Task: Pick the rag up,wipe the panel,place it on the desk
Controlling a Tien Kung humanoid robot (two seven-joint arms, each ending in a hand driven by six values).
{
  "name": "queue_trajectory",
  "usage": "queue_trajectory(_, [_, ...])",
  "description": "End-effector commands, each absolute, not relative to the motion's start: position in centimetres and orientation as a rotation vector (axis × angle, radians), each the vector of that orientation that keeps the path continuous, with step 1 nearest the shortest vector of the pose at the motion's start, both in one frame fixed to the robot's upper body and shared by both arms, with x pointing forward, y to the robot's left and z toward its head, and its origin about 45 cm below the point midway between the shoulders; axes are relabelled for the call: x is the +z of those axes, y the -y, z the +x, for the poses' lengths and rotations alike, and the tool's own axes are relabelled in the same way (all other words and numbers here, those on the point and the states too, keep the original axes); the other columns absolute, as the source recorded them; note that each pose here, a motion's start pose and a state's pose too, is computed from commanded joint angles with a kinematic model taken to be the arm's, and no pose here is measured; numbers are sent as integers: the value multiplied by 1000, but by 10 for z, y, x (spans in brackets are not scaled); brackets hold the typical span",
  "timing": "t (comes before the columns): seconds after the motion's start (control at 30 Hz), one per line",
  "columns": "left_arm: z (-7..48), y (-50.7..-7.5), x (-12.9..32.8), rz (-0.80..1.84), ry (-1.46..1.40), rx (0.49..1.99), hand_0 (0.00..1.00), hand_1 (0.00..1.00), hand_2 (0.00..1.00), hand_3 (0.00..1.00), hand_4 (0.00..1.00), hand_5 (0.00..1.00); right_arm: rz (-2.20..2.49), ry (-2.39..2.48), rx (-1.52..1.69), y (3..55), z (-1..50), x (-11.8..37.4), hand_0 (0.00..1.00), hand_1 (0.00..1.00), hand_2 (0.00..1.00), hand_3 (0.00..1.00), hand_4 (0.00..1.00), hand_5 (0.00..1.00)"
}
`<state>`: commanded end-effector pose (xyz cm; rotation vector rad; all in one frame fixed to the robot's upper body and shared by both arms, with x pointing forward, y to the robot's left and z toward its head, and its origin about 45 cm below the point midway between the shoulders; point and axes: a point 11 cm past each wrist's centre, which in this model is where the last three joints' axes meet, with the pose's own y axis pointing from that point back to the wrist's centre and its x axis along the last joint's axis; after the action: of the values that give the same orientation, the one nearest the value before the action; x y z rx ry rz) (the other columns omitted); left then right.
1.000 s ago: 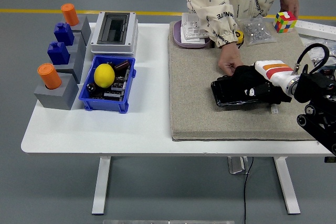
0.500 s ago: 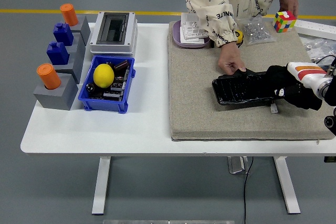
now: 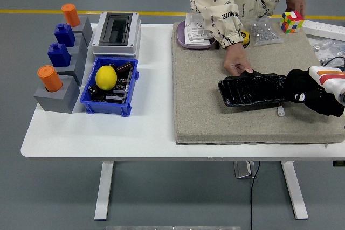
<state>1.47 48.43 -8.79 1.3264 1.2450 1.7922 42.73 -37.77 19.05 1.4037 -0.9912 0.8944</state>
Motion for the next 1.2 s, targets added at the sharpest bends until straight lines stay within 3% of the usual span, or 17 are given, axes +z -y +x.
queue_trajectory(0.47, [13,-485,-88,1331,-1246,1791,650,698,747,567,599,481,1442,969,927,354,433,191,306,453,498,497,799,249])
queue_trajectory(1.2, [12,-488,-86,1345,-1238,1789,650,698,746,567,600,479,1584,909,1043,265,446,196,307,453,498,497,799,248])
